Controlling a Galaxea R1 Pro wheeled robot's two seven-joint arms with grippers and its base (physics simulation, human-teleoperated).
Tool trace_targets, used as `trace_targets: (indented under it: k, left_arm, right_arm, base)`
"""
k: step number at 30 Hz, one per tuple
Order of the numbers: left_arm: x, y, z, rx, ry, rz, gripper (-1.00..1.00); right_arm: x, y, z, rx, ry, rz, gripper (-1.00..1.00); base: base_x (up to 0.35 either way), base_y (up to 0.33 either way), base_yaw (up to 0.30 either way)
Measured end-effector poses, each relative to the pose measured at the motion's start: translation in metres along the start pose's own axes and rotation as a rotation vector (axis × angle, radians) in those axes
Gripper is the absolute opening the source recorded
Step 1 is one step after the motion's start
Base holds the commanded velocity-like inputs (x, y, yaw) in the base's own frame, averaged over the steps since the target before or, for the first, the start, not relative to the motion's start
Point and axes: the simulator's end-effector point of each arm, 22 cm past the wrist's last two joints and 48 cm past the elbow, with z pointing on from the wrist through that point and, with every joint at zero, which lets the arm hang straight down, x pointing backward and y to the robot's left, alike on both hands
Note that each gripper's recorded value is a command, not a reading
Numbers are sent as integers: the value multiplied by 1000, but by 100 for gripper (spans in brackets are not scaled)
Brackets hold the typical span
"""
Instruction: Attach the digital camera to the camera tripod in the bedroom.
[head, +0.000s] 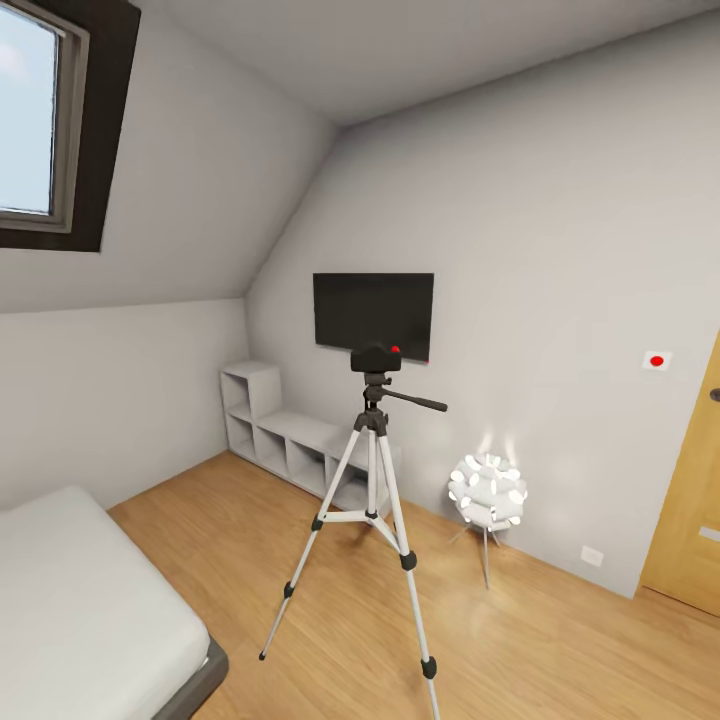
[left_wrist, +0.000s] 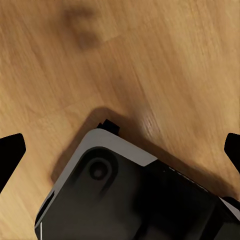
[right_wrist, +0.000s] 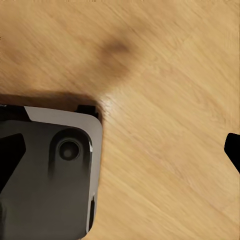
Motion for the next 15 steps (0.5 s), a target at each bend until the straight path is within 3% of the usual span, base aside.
trace_targets:
  k: [3, 8, 15]
  left_arm:
    - [0, 0, 0, 0, 0, 0, 100]
    - [0, 0, 0, 0, 0, 0, 100]
    - [0, 0, 0, 0, 0, 0, 100]
  right_arm:
    - [-2, 3, 0, -3, -5, 4, 100]
    - [-7, 30, 1, -36, -11, 2, 100]
    - [-8, 37, 1, -46, -12, 4, 100]
  base:
    - [0, 0, 0]
    - [0, 0, 0]
    - [0, 0, 0]
